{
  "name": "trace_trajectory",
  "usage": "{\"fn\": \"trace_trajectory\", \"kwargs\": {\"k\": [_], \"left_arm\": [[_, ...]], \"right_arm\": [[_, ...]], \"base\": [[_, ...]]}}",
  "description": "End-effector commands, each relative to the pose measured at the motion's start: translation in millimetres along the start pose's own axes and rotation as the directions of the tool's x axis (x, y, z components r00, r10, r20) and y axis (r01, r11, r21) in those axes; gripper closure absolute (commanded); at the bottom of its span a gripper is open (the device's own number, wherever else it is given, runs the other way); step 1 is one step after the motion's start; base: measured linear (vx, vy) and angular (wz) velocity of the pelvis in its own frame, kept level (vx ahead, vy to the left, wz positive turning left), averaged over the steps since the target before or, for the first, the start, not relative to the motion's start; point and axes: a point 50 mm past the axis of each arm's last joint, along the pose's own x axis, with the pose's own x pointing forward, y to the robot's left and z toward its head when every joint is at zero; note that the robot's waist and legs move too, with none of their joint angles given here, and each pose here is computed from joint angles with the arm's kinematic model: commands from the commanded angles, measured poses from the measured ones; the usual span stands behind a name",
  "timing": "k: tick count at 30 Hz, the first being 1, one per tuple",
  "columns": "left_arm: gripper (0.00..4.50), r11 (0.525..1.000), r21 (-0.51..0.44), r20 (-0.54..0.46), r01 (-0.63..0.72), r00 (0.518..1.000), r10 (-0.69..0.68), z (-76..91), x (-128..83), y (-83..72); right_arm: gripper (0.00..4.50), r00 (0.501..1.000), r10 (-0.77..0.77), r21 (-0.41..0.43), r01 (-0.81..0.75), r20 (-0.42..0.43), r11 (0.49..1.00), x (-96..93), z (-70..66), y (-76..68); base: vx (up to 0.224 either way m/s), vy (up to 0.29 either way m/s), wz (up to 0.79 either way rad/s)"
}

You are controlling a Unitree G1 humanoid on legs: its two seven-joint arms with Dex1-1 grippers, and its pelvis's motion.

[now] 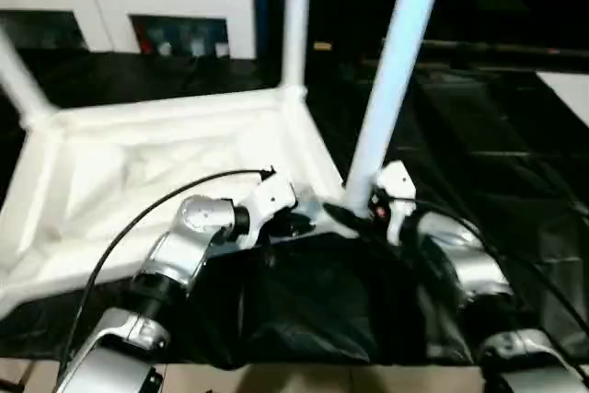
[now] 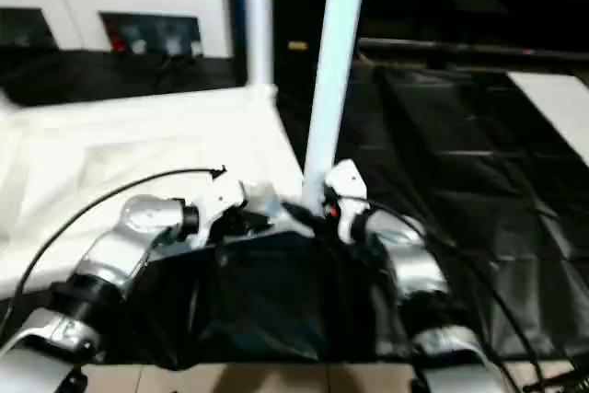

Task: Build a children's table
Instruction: Rotate leg to tighten

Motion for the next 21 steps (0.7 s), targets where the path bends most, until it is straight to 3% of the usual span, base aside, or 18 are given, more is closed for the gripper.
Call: {"fn": "trace_trajectory", "kwargs": {"k": [1,16,21], "left_arm": [[4.5,0.999,0.032,0.057,0.025,0.998,-0.027,10.4,2,2.2],[4.5,0.997,0.045,0.041,0.055,0.998,-0.056,5.5,-8,9.3],[4.5,0.997,0.045,0.038,0.066,0.997,-0.067,3.5,-9,8.3]], "right_arm": [[1.26,0.987,0.153,0.03,-0.151,-0.051,0.988,0.7,-11.6,15.6],[2.43,0.957,0.277,0.006,-0.278,-0.091,0.961,-18.9,-9.8,16.6],[2.5,0.953,0.288,0.006,-0.289,-0.096,0.957,-19.7,-10.3,18.1]], "base": [[0.0,0.0,0.0],[0.0,0.0,0.0],[0.0,0.0,0.0]]}}
